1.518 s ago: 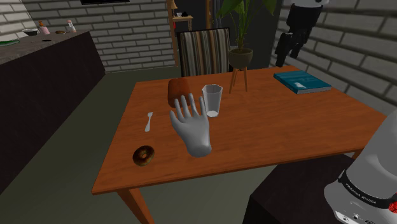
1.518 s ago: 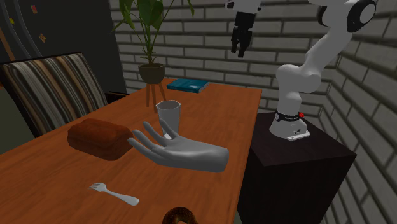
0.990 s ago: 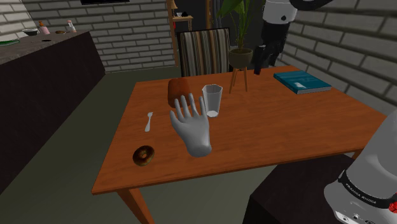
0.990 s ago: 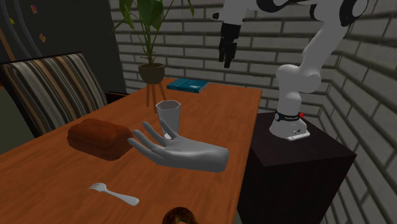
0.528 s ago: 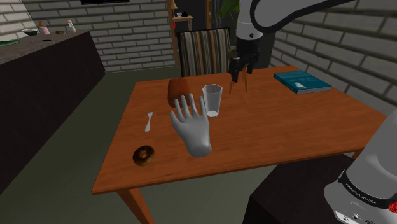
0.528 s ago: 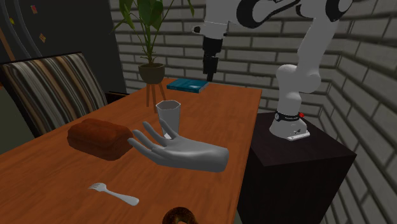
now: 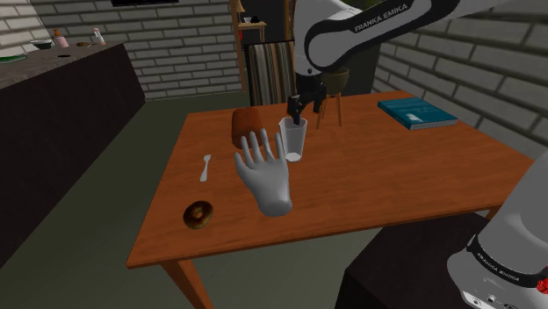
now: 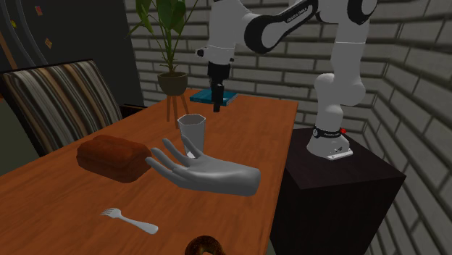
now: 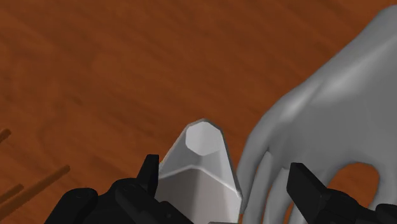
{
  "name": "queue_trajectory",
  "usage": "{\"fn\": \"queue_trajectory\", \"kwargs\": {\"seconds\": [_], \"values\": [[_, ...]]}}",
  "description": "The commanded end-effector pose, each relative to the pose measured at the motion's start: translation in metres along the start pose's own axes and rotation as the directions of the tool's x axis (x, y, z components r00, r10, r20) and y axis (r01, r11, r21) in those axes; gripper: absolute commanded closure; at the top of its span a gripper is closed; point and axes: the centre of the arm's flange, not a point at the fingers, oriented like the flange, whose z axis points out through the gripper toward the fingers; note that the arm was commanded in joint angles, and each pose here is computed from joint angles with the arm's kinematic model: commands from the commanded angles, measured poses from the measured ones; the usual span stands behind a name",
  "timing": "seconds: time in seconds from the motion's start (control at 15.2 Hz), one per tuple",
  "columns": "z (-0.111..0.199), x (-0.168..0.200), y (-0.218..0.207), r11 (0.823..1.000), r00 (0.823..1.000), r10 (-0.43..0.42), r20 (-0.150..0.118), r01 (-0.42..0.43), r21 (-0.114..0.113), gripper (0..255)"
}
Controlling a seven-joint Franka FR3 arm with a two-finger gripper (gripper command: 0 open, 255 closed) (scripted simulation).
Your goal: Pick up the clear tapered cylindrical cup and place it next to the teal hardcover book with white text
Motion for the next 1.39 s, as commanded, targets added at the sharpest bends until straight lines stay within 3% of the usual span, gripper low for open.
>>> {"fn": "queue_trajectory", "kwargs": {"seconds": [0.0,0.4,0.86,1.32], "values": [[0.017,0.020,-0.010,1.000,1.000,0.000,0.001,0.000,-0.003,0],[0.058,0.073,-0.032,1.000,1.000,0.000,0.003,0.000,-0.011,0],[0.098,0.073,-0.032,1.000,1.000,0.000,0.003,0.000,-0.011,0],[0.098,0.073,-0.032,1.000,1.000,0.000,0.003,0.000,-0.011,0]]}}
